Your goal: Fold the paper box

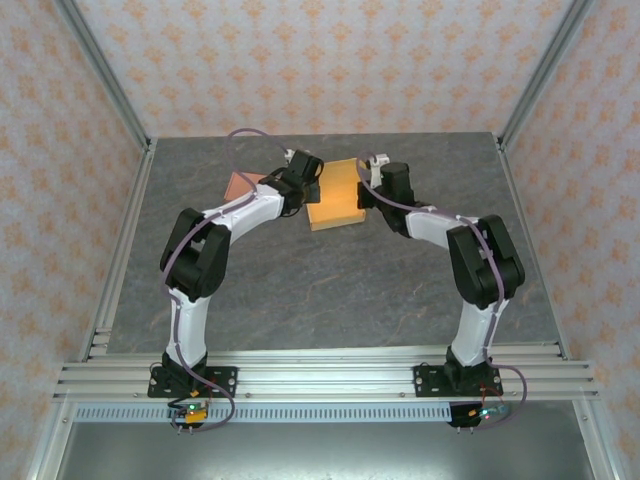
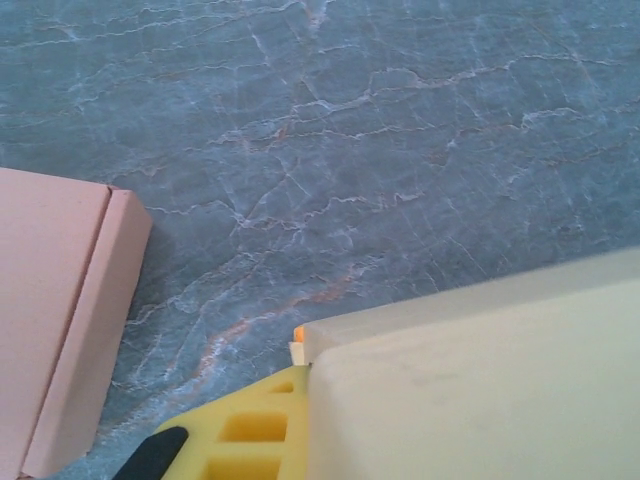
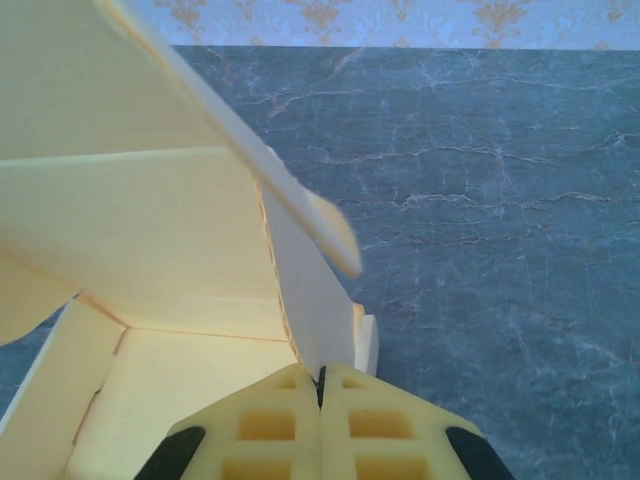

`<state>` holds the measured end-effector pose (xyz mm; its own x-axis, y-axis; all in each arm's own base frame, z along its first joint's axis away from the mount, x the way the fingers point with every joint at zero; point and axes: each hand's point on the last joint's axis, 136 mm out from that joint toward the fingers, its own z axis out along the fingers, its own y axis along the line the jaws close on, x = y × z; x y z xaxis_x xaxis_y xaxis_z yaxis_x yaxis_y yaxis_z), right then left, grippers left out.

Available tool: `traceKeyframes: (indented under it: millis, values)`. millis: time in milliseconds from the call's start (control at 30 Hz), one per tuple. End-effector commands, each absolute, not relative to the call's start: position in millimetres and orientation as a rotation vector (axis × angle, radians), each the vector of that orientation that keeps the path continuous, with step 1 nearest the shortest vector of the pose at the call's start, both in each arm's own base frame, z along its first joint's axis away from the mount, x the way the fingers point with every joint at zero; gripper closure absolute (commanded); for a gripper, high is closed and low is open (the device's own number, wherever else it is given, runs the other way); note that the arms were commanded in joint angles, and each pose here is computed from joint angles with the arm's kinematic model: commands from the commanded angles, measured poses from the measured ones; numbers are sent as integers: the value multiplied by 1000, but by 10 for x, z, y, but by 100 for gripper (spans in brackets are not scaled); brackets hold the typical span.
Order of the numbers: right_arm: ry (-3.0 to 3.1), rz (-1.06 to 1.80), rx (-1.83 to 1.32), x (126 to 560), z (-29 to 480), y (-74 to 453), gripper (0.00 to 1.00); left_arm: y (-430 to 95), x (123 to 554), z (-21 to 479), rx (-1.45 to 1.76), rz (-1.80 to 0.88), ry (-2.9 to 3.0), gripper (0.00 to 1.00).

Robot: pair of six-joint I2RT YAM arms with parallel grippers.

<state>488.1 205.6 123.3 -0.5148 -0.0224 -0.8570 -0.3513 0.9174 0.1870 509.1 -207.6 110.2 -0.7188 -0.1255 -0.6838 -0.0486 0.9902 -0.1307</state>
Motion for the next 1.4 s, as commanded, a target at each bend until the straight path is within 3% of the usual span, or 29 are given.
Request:
traceKeyframes:
  millis: [0, 333, 633, 933, 1100, 1300, 1367]
  values:
    - [2038, 375, -153, 4802, 1389, 2029, 100, -2097, 5176, 1210, -189, -180, 2340, 92]
    - [2069, 396, -119, 4624, 1193, 2090, 100, -2234, 5075, 957, -271, -275, 2365, 92]
    - [2113, 390, -72, 4410, 906, 2046, 100, -2226, 4770, 615, -187, -164, 2360, 92]
    - [2127, 561, 14, 4063, 1151, 2038, 65, -2048, 4585, 510, -99, -16, 2286, 92]
    - [2083, 745, 121, 3766, 1494, 2023, 53, -2024, 4553, 403, -79, 0, 2293, 92]
    - [2059, 828, 535, 3677, 1789, 1694, 29, -2014, 4545, 385, -66, 10, 2268, 92]
    - [2081, 890, 753, 3764, 1796, 1614, 29, -2024, 4544, 390, -52, 10, 2254, 92]
